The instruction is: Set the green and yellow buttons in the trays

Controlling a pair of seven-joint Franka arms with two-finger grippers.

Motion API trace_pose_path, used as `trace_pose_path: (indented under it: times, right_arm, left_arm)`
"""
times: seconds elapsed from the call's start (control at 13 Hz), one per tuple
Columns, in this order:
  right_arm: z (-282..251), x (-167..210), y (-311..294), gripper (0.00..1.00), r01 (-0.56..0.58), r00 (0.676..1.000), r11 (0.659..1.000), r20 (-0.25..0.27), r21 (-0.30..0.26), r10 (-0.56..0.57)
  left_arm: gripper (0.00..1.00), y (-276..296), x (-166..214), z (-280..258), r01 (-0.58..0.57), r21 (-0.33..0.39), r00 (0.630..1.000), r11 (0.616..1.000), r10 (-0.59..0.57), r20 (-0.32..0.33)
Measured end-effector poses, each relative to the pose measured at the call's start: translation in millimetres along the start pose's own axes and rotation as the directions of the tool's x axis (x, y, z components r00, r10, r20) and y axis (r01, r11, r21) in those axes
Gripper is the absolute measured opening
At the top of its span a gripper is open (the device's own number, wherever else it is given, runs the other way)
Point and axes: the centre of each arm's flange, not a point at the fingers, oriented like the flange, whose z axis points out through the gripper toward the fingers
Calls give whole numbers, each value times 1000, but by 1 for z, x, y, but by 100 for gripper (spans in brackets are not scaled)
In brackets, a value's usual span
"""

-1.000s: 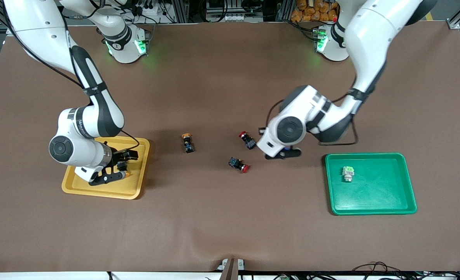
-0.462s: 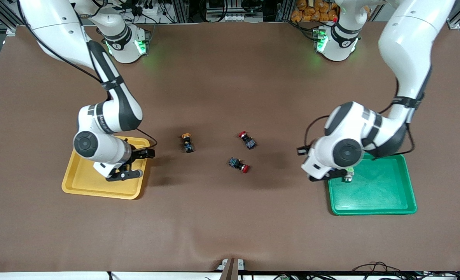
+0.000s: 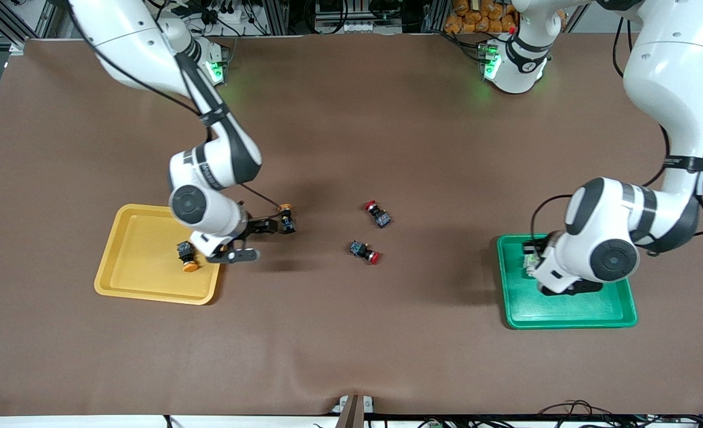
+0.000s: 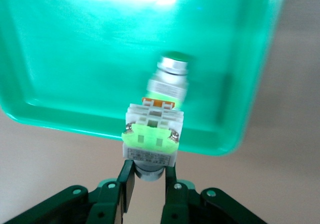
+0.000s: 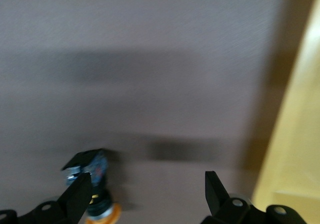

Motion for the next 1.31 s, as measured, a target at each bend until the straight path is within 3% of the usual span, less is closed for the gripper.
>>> trace_pose_path:
  times: [0.23, 0.62, 0.85, 0.92, 1.31]
  right_arm:
    - [5, -15, -34, 100, -14, 1000, 1000, 2, -7, 14]
    - [10, -34, -73, 100, -7, 1000, 1000, -6, -11, 7]
    - [11, -33, -74, 100, -9, 1000, 1000, -20, -6, 9]
    - [13, -33, -73, 100, -11, 1000, 1000, -29, -3, 11]
    - [46, -33, -73, 100, -8, 998, 1000, -69, 6, 9]
  left_arm:
    - [29, -40, 21, 24, -26, 20, 999, 999, 27, -31]
    - [29, -49, 49, 86, -64, 80, 995, 995, 70, -69]
    - [29, -53, 53, 81, -123, 85, 988, 989, 130, -81]
    - [35, -53, 54, 77, -152, 88, 983, 984, 159, -89]
    - [89, -65, 63, 30, -168, 149, 965, 974, 194, -175]
